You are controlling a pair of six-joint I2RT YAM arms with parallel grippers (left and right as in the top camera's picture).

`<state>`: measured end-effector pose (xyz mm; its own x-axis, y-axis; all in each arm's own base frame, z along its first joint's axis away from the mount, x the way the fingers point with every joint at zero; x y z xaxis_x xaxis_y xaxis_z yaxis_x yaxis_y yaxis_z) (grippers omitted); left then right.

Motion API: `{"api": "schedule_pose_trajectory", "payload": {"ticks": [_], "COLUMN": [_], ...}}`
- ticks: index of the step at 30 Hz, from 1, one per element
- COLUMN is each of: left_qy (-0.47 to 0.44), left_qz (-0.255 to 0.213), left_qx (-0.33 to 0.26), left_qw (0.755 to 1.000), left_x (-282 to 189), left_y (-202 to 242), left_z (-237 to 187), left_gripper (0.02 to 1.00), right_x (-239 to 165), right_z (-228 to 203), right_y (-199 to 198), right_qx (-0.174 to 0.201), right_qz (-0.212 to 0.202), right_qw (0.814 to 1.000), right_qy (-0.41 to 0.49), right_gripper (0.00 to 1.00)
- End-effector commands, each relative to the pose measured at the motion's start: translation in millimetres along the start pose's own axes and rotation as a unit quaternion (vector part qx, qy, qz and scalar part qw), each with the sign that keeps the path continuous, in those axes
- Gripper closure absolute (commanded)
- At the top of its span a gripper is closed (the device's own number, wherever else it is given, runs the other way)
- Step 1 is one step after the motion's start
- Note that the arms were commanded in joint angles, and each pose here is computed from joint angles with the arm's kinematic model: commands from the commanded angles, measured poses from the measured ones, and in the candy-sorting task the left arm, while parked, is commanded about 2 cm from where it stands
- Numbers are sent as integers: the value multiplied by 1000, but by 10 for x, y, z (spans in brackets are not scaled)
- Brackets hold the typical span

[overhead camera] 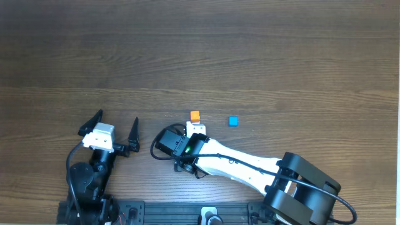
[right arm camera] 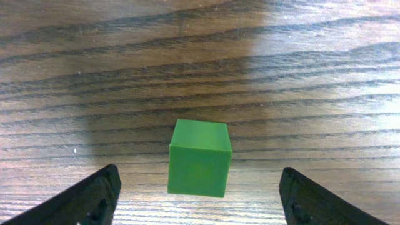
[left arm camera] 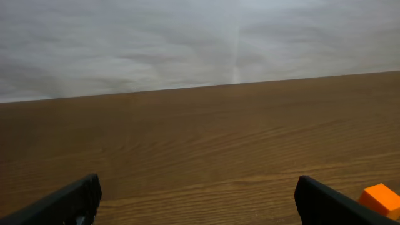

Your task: Stack Cubes

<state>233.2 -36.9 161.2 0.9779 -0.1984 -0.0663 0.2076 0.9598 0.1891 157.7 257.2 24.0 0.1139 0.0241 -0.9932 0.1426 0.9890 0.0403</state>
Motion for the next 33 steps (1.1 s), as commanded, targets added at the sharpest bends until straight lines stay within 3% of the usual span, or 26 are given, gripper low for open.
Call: {"api": "schedule_pose_trajectory", "payload": {"ticks": [1, 19, 33], "left_qy": [-2, -2, -2], "left_qz": [-3, -3, -3], "left_qx": [7, 7, 7], "left_qw": [1000, 1000, 1000], "left_x": [-1, -1, -1], "left_y": [-8, -8, -8], "left_z": [-12, -12, -12], "left_gripper": [18, 23, 20], "right_x": [19, 41, 50], "right_z": [29, 45, 44], "right_y": [44, 79, 75], "right_qx": [-6, -6, 7], "right_qz": [-3, 2, 1], "right_qw": [1000, 1000, 1000], "right_qy": [-10, -14, -14], "right_gripper": [261, 489, 568]}}
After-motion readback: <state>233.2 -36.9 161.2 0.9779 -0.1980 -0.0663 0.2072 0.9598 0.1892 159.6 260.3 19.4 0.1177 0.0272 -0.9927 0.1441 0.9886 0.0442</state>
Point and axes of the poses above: each gripper's point midway between its finger pads, its own x axis out along the fingers, its own y axis along the line the jaws close on, z = x × y, the point moved 1 cm from there along -x, back along the fingers, and after that the axes turned 11 degrees about x, right-handed, at the moved point
